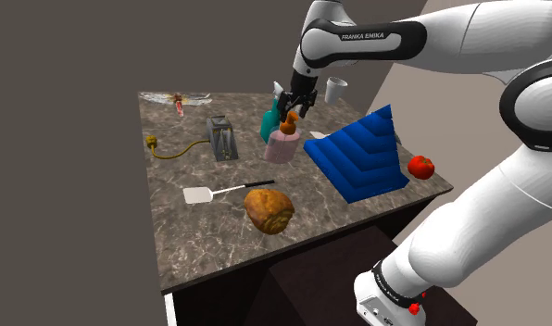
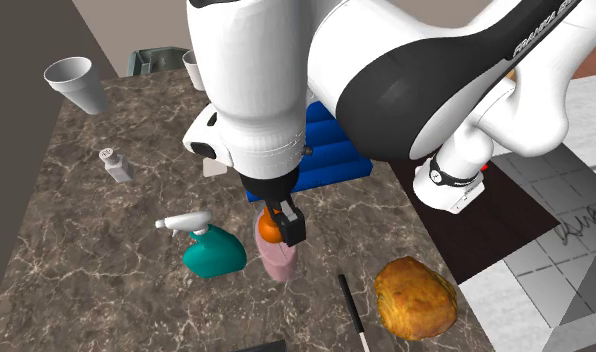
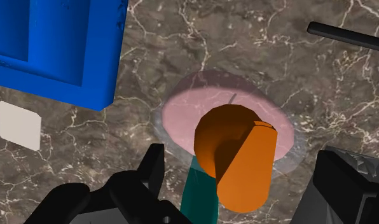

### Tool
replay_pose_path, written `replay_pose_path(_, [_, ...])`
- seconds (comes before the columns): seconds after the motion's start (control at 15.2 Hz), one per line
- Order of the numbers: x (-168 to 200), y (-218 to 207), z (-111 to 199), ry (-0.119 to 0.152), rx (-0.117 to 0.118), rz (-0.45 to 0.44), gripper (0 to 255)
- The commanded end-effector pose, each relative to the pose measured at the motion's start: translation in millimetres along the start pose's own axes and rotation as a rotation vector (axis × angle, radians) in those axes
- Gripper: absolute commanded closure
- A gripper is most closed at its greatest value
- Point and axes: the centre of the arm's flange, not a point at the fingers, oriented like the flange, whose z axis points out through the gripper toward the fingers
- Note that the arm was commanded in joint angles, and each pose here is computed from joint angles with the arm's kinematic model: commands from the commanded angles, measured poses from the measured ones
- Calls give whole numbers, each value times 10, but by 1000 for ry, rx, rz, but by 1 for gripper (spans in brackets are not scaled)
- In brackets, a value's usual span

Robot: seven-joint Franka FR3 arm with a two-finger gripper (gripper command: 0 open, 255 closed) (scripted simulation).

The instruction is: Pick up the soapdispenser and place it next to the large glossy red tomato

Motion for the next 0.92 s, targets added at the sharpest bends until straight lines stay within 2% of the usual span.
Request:
replay_pose_path(0.0, [0, 0, 1, 0, 0, 0, 0])
replay_pose_path(0.13, [0, 0, 1, 0, 0, 0, 0])
replay_pose_path(0.2, [0, 0, 1, 0, 0, 0, 255])
replay_pose_path(0.86, [0, 0, -51, 0, 0, 0, 255])
